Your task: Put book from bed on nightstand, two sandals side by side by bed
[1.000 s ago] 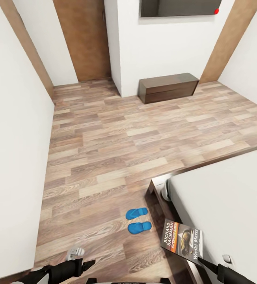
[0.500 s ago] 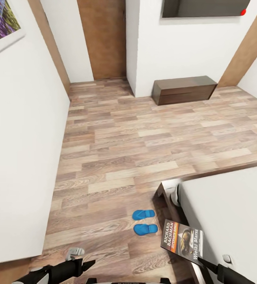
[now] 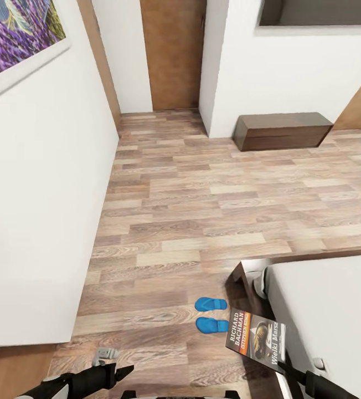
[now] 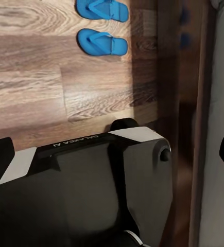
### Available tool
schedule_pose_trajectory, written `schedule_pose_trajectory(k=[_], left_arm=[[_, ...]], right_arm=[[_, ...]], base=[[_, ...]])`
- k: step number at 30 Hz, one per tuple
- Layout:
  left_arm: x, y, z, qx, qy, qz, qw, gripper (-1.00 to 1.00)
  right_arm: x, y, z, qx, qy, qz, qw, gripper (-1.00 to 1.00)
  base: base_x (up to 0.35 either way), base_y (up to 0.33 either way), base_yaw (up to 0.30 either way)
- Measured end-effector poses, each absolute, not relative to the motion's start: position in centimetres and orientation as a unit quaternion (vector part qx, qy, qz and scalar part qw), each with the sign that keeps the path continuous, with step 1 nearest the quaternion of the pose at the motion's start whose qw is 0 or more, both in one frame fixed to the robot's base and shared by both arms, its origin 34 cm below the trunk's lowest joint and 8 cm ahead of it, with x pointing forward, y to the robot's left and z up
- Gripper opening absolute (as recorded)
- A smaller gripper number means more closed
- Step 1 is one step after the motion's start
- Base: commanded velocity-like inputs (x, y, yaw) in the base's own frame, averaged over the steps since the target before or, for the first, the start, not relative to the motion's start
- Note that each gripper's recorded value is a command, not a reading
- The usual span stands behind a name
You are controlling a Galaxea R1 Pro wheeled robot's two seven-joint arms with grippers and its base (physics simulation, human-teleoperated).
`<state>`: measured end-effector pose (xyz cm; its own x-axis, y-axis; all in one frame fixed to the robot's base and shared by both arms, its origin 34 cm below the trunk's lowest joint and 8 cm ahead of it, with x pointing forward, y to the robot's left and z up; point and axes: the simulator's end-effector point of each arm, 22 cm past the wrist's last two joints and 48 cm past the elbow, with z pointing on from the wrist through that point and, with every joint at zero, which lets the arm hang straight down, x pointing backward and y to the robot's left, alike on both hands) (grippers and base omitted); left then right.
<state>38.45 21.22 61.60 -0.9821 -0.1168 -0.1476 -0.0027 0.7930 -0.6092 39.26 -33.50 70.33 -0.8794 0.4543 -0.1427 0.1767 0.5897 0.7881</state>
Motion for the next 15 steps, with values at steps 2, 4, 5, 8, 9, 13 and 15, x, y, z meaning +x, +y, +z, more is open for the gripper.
schedule_pose_trajectory(k=[2, 4, 5, 8, 9, 13, 15], left_arm=[[38.4, 21.2, 61.6, -0.032, 0.943, -0.320, 0.089, 1.00], [38.4, 21.2, 61.6, -0.032, 0.942, -0.321, 0.089, 1.00], [38.4, 21.1, 61.6, -0.032, 0.942, -0.321, 0.089, 1.00], [38.4, 21.1, 61.6, -0.032, 0.942, -0.321, 0.088, 1.00], [38.3, 21.1, 61.6, -0.031, 0.942, -0.321, 0.088, 1.00], [38.0, 20.1, 61.6, -0.028, 0.941, -0.327, 0.084, 1.00], [36.7, 19.7, 61.6, -0.021, 0.941, -0.330, 0.073, 1.00]], right_arm=[[39.3, -33.5, 70.3, 0.180, 0.876, 0.416, 0.167, -1.00], [39.2, -33.5, 70.3, 0.180, 0.876, 0.416, 0.167, -1.00], [39.3, -33.5, 70.3, 0.180, 0.876, 0.416, 0.167, -1.00], [39.2, -33.5, 70.3, 0.180, 0.876, 0.416, 0.167, -1.00], [39.2, -33.5, 70.3, 0.180, 0.876, 0.415, 0.167, -1.00], [39.3, -33.5, 70.3, 0.180, 0.876, 0.415, 0.167, -1.00], [39.2, -33.5, 70.3, 0.180, 0.876, 0.415, 0.167, -1.00]], base=[[0.000, 0.000, 0.232], [0.000, 0.000, 0.232], [0.000, 0.000, 0.232], [0.000, 0.000, 0.232], [0.000, 0.000, 0.233], [0.000, 0.000, 0.233], [0.000, 0.000, 0.232]])
